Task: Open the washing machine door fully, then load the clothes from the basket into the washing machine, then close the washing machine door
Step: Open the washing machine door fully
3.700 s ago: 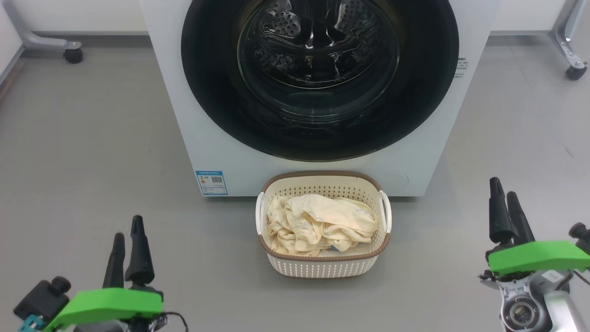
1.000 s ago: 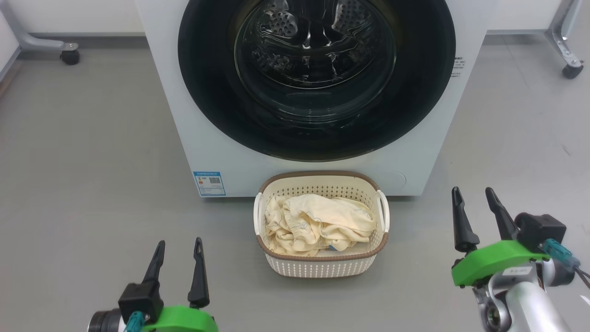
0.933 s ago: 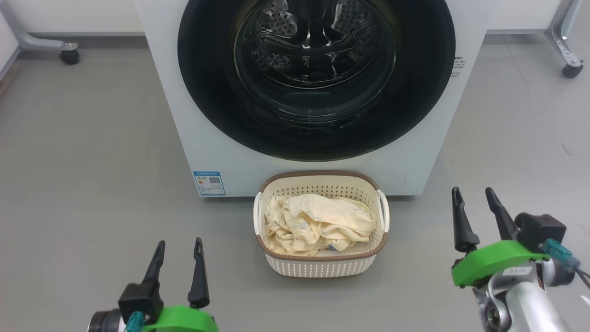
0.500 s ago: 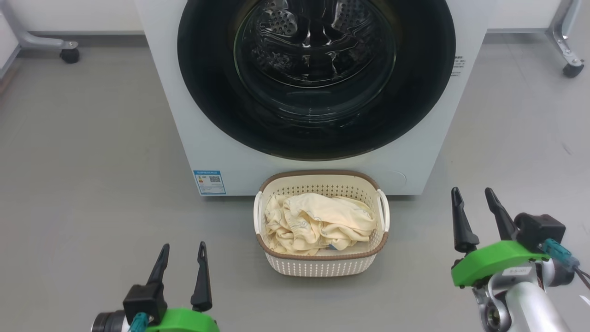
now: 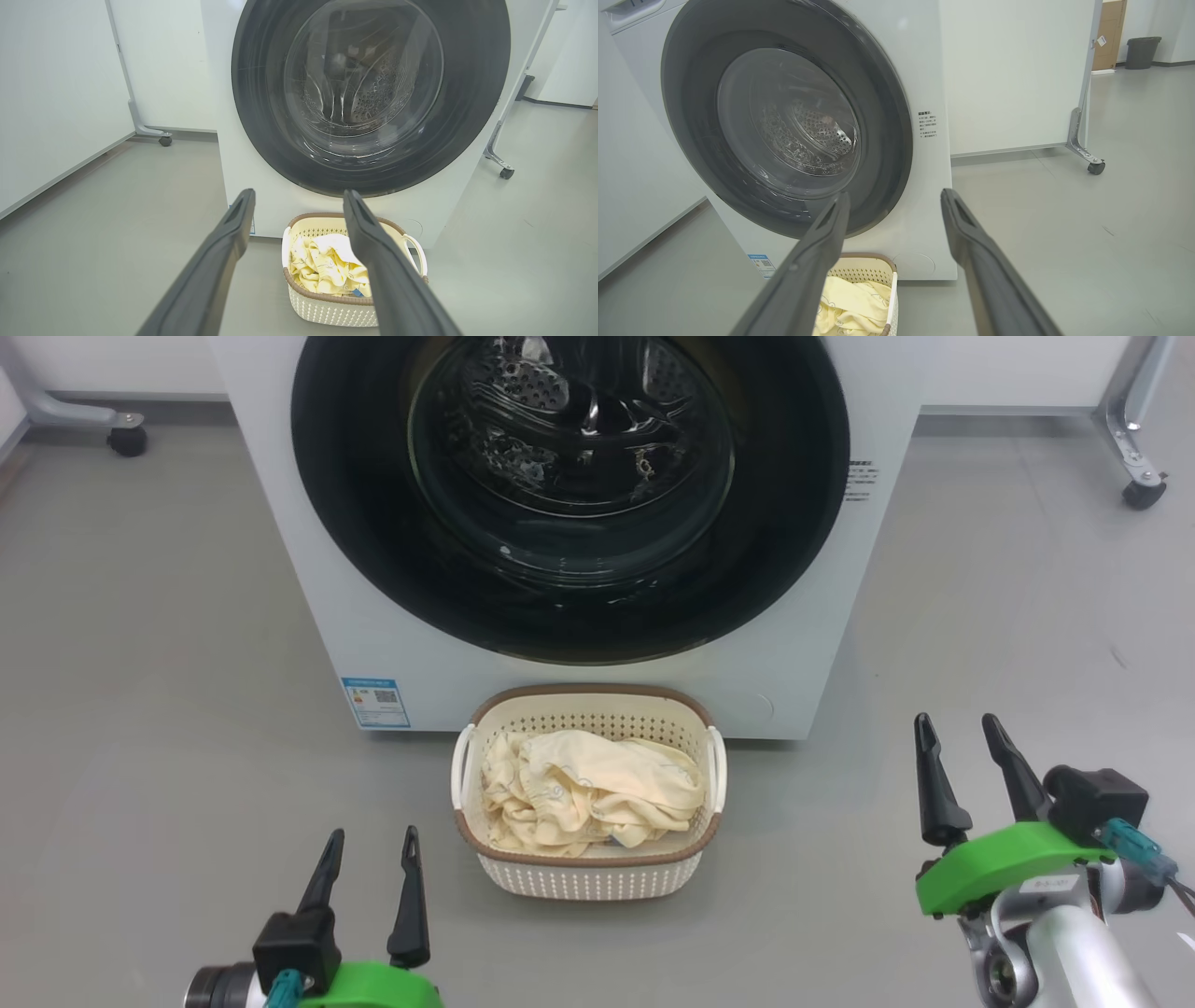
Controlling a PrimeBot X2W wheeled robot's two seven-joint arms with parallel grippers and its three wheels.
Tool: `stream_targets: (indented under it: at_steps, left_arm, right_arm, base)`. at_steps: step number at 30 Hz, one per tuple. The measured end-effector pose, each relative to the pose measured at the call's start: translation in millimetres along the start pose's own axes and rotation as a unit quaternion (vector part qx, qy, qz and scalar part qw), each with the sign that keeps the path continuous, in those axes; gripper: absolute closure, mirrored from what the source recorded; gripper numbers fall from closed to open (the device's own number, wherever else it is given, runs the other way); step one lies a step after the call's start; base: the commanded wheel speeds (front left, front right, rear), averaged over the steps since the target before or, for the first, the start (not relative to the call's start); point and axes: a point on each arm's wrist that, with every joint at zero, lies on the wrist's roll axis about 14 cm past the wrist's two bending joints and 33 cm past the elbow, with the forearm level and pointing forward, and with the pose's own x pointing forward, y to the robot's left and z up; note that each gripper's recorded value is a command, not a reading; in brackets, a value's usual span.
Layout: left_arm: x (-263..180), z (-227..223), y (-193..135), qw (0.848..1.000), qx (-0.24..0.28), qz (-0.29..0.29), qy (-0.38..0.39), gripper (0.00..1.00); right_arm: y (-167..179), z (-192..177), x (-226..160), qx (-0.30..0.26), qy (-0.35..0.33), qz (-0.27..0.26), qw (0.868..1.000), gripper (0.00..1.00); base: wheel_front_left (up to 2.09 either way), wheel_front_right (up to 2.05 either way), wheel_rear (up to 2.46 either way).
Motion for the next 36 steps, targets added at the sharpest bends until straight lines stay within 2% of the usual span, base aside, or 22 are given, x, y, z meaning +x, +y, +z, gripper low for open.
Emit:
stream_targets:
  at_steps: [18, 23, 36]
  left_arm:
    - [-0.8, -1.0, 3.2, 1.000, 0.002, 0.005, 0.001, 0.00]
    - [2.0, 11.4, 5.3, 1.000, -0.014, 0.010, -0.018, 0.00]
    - [2.4, 10.1, 3.7, 1.000, -0.014, 0.005, -0.016, 0.00]
  right_arm:
    - [-0.7, -2.5, 2.3, 0.000, 0.003, -0.001, 1.000, 0.00]
    - [-0.7, -3.2, 3.0, 0.000, 0.004, -0.001, 1.000, 0.00]
    - [-2.3, -4.5, 4.0, -0.003, 0.006, -0.001, 1.000, 0.00]
  base:
    - [1.23, 1.23, -2.46]
    - [1.11, 1.11, -2.23]
    - [0.47, 0.47, -0.93]
